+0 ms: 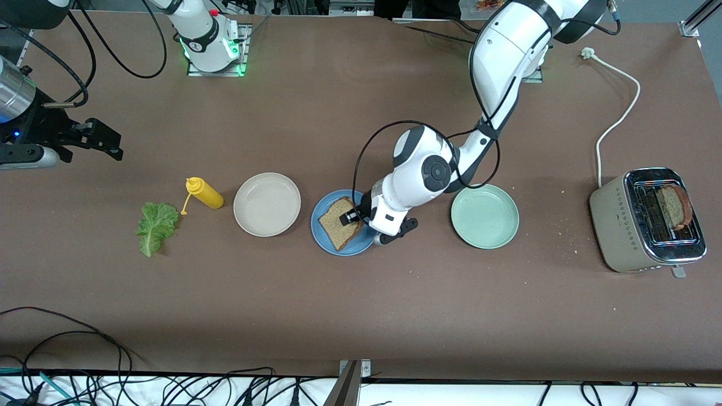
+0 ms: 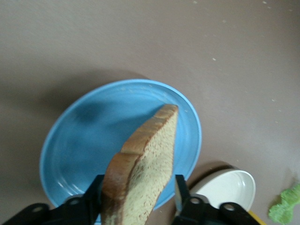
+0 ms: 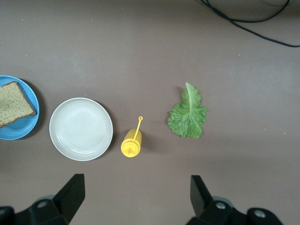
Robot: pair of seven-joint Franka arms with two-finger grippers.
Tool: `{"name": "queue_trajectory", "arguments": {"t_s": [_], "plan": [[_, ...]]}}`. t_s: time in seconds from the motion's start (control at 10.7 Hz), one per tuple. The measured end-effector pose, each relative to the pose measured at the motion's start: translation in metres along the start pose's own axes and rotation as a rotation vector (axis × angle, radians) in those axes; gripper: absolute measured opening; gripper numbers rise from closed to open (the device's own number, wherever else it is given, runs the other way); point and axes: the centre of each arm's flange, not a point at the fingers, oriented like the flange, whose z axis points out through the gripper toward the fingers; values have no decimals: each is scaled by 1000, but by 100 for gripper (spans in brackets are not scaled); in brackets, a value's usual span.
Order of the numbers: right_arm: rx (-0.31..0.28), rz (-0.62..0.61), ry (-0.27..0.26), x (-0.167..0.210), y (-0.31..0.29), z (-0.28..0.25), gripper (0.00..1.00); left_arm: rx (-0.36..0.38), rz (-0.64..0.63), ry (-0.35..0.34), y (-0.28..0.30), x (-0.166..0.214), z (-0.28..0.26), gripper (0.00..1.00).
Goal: Make sandwich in blue plate with both arms
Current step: 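Raise the left gripper toward the toaster while the right gripper reaches the lettuce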
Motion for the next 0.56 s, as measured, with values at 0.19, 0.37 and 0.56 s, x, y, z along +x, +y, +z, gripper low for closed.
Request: {"name": "queue_trajectory", "arguments": {"t_s": [0.19, 0.37, 0.56], "plan": [[0, 0, -2, 1, 0, 1, 100, 55, -17, -13, -13, 14, 0, 76], [-1, 9, -8, 2, 5, 5, 100, 102, -30, -35, -23, 23, 0, 78], [-4, 22, -43, 8, 12, 24, 100, 156, -45, -59, -34, 31, -2, 78]]}}
